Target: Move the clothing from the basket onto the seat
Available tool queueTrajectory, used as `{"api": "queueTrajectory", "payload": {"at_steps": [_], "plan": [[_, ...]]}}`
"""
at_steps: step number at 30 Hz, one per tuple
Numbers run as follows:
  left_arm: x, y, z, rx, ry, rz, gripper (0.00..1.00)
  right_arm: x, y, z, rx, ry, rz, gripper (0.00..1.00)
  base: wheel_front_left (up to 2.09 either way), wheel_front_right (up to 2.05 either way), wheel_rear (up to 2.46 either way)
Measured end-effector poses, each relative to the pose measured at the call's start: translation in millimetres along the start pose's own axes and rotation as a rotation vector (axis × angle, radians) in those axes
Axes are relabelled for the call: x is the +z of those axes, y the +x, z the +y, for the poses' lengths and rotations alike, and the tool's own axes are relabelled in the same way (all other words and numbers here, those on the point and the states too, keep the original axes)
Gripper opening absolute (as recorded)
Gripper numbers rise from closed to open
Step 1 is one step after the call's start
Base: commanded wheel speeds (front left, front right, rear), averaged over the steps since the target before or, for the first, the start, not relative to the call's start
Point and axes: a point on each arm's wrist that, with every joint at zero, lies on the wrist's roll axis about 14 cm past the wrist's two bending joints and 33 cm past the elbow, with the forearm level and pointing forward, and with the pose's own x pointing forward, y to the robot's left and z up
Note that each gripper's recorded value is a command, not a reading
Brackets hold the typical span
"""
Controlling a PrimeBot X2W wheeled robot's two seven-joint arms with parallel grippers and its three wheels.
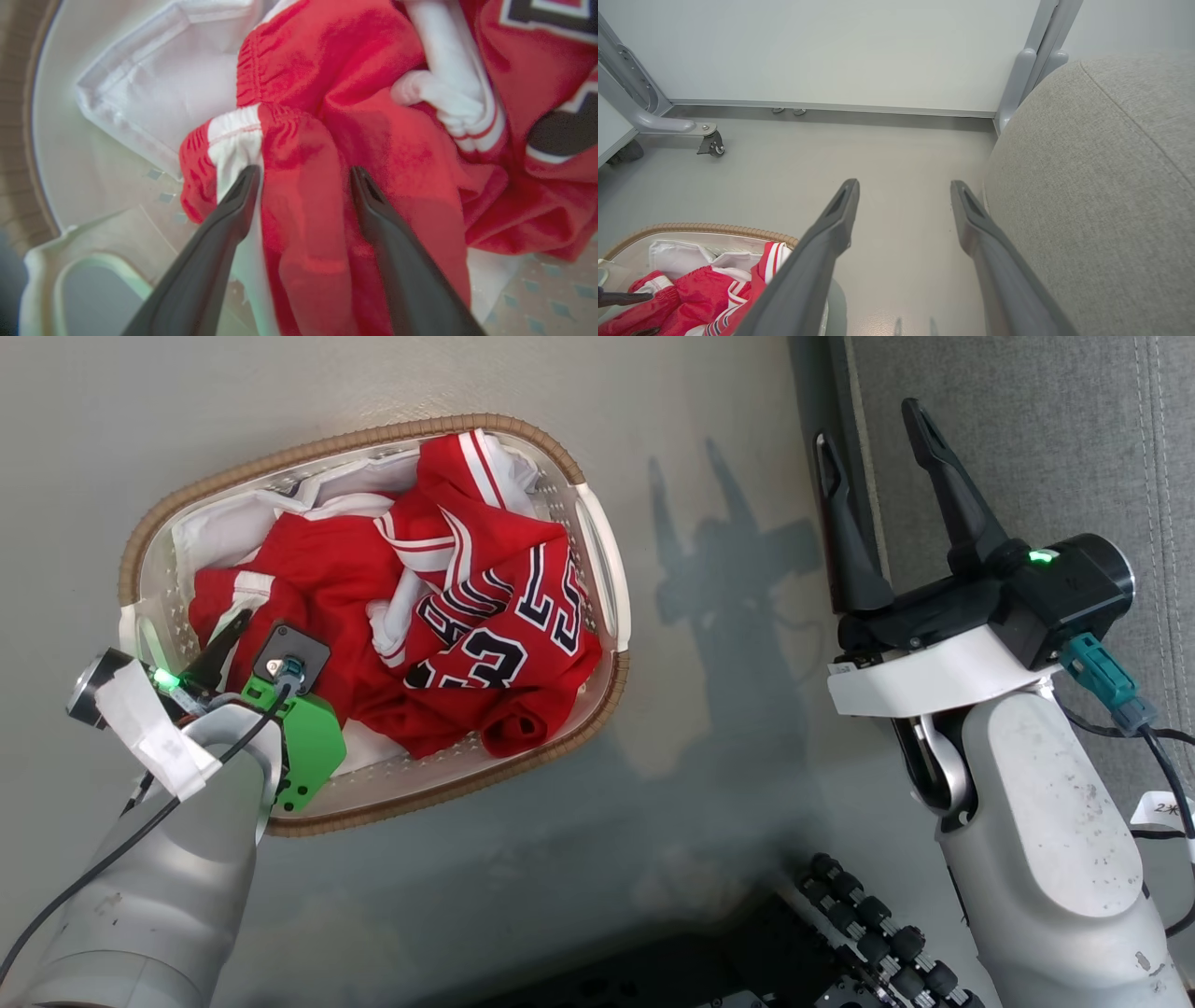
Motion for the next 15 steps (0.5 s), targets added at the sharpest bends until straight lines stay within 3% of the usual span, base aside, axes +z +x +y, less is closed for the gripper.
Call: {"api": "queueTrajectory", "payload": {"at_steps": [11, 12, 13, 14, 15], "plan": [[-10.3, 4.1, -12.0, -0.035, 0.062, 0.131, 0.97, 0.7, -3.5, -1.2, -0.006, 0.022, 0.003, 1.0, 0.0, 0.0, 0.0], [-11.1, 4.3, -13.6, -0.039, 0.064, 0.143, 0.49, 1.0, -3.8, -1.8, -0.008, 0.025, 0.003, 1.0, 0.0, 0.0, 0.0], [-12.0, 4.5, -14.9, -0.043, 0.066, 0.154, 0.35, 1.1, -4.1, -2.3, -0.009, 0.025, 0.003, 1.0, 0.0, 0.0, 0.0], [-13.3, 4.8, -17.1, -0.05, 0.068, 0.171, 0.0, 1.2, -4.5, -2.6, -0.011, 0.029, 0.003, 1.0, 0.0, 0.0, 0.0], [-14.1, 4.9, -17.9, -0.052, 0.069, 0.18, 0.0, 1.3, -4.7, -2.6, -0.011, 0.031, 0.004, 1.0, 0.0, 0.0, 0.0]]}}
